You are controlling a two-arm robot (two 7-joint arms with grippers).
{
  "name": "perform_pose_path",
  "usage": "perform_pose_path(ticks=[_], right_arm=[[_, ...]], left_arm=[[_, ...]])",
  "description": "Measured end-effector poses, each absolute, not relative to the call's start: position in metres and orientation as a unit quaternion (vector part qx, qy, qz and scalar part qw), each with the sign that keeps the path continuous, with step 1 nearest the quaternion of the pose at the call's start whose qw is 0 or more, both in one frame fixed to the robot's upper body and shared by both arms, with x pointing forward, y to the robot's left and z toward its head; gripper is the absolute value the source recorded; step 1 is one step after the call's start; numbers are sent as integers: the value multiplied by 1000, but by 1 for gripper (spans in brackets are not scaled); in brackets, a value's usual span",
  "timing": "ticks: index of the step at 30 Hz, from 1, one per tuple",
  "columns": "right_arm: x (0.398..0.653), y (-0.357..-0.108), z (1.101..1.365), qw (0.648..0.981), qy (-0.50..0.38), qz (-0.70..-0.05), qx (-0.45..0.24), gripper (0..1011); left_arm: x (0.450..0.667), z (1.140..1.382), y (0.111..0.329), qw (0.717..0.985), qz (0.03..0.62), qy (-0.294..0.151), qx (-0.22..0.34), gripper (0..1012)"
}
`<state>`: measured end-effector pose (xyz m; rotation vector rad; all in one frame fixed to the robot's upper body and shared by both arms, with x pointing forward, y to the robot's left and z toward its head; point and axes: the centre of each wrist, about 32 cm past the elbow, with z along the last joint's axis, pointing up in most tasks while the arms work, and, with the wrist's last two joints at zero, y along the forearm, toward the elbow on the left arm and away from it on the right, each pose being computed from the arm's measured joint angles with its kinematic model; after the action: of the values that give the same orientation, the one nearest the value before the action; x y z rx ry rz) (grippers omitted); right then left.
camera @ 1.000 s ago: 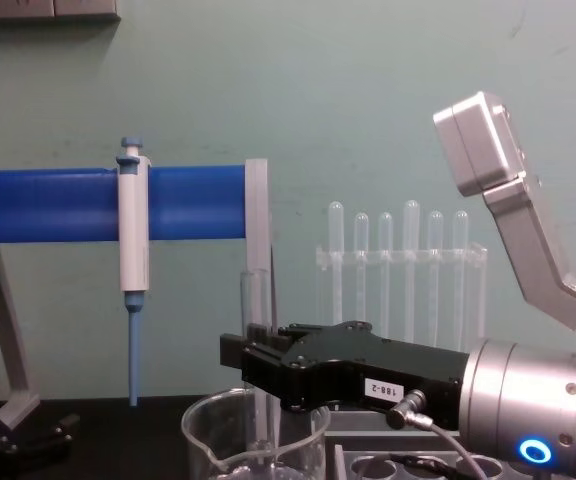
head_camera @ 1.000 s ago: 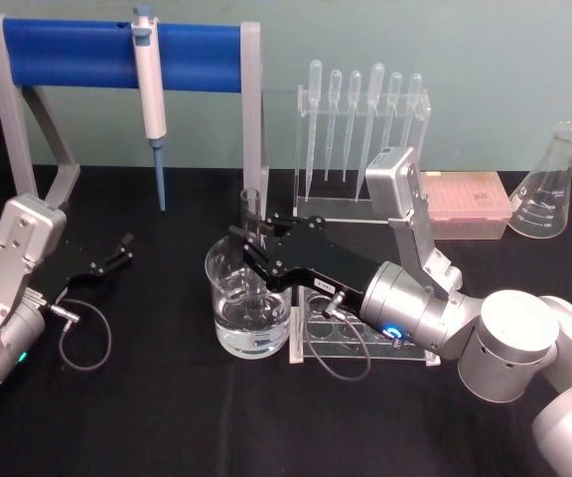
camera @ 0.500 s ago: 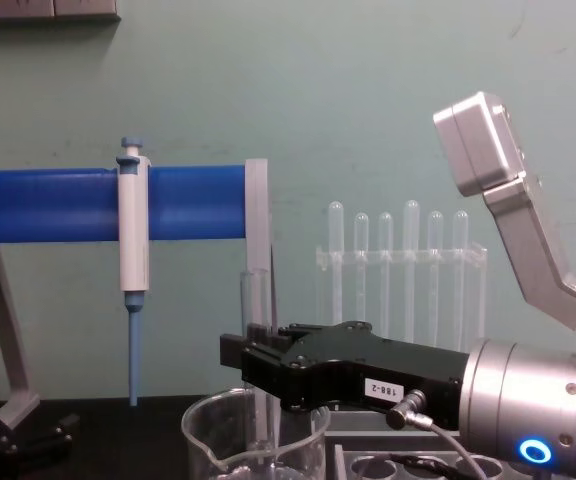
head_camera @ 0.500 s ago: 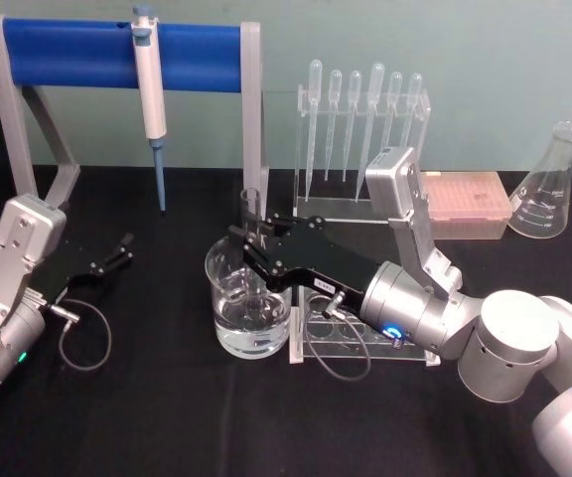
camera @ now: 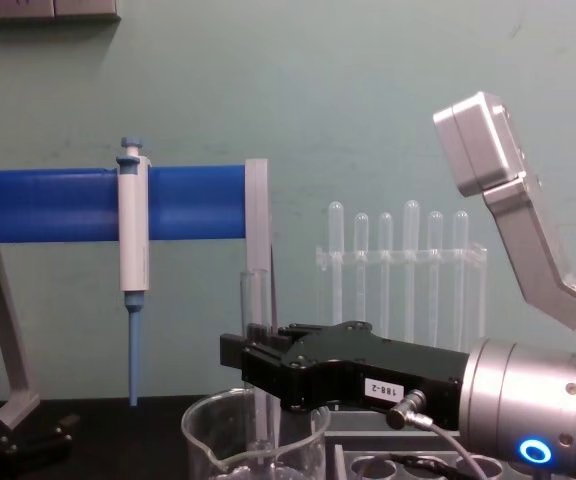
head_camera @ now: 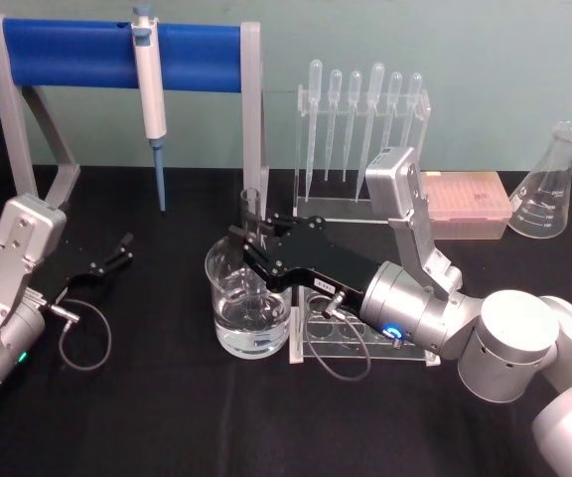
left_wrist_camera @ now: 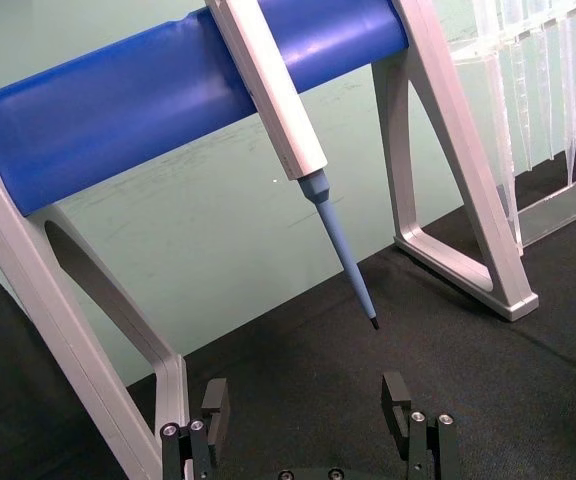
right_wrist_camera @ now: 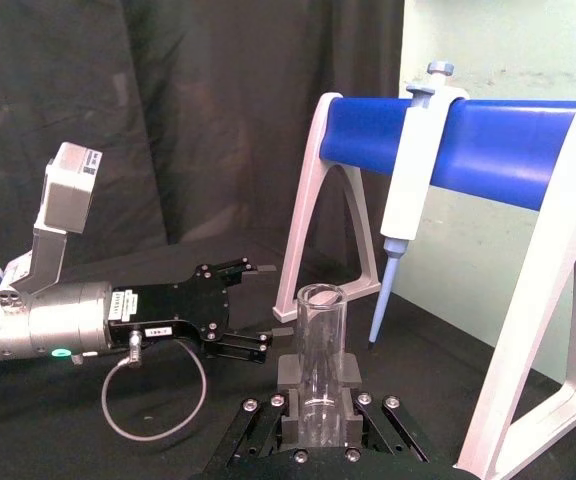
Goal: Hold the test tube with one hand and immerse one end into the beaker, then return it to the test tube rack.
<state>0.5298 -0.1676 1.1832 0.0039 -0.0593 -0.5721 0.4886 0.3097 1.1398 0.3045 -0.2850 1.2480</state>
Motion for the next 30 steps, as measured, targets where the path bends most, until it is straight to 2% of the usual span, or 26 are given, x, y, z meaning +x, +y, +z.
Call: perform_pose_path(ticks=[30], right_arm=[[530,-168,1183,959,-29,-282,2,225]], left_arm=[[489,1140,310,791,580,-132,141,1000]])
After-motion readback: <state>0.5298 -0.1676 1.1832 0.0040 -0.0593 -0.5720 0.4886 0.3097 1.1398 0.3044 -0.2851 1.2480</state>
